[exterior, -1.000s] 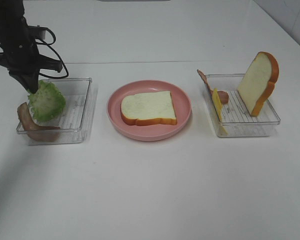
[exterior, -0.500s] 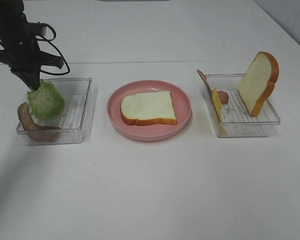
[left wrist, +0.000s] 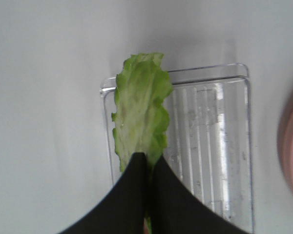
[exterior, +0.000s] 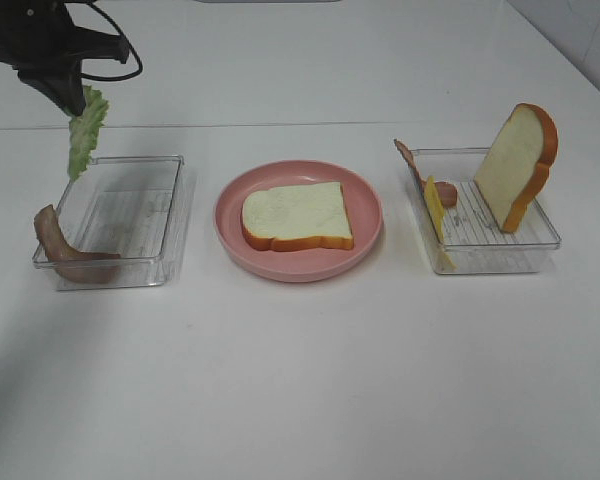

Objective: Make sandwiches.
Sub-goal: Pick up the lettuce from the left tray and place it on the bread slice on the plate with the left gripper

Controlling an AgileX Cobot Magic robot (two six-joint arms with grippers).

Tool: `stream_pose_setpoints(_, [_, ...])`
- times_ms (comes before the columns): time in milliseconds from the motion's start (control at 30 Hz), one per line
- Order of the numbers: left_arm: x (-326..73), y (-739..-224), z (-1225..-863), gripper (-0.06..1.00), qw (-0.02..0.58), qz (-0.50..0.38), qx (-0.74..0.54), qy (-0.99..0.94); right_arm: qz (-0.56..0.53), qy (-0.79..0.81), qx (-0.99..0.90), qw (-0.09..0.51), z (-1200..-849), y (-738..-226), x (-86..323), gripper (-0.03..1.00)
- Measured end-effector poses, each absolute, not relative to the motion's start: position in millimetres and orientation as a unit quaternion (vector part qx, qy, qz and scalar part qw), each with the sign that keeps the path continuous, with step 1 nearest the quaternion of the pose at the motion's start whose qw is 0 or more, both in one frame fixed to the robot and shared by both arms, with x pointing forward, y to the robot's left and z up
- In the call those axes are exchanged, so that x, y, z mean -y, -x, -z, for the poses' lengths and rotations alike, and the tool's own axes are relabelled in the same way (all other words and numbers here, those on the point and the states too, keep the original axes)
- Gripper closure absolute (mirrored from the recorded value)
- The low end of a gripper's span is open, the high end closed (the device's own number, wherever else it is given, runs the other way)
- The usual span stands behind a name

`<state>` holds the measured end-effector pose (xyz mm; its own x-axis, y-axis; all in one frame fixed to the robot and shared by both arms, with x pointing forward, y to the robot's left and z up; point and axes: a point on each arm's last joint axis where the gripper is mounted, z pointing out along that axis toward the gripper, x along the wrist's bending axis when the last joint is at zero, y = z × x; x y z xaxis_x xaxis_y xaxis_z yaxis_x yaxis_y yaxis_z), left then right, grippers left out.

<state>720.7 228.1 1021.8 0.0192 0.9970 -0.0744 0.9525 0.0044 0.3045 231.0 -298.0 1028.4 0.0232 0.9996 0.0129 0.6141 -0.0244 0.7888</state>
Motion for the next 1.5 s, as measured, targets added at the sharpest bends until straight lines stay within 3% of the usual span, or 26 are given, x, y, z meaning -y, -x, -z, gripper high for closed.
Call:
stream_pose_setpoints(333, [-168.5, -710.5, -1060.9, 0.94, 0.227, -0.049, -0.656, -0.718, -0.311, -0.645, -0.626, 0.310, -1028.4, -231.0, 297.9, -0.02])
stream_pose_setpoints(567, [-119.6, -694.6, -1066.5, 0.94, 0.255, -0.010, -0.622, -0.740, -0.311, -0.645, -0.626, 0.310, -1028.4, -231.0, 297.9, -0.02])
stream_pose_setpoints(900, [-54.1, -685.4, -1030.0, 0.94, 0.290, 0.085, -0.587, -0.751, -0.311, -0.645, -0.626, 0.310, -1028.4, -231.0, 297.9, -0.02])
stream_pose_setpoints(1500, [-17.5, -693.4, -970.1, 0.94, 0.330, 0.164, -0.567, -0.737, -0.311, -0.645, -0.626, 0.310, -1028.4, -231.0, 297.9, -0.02])
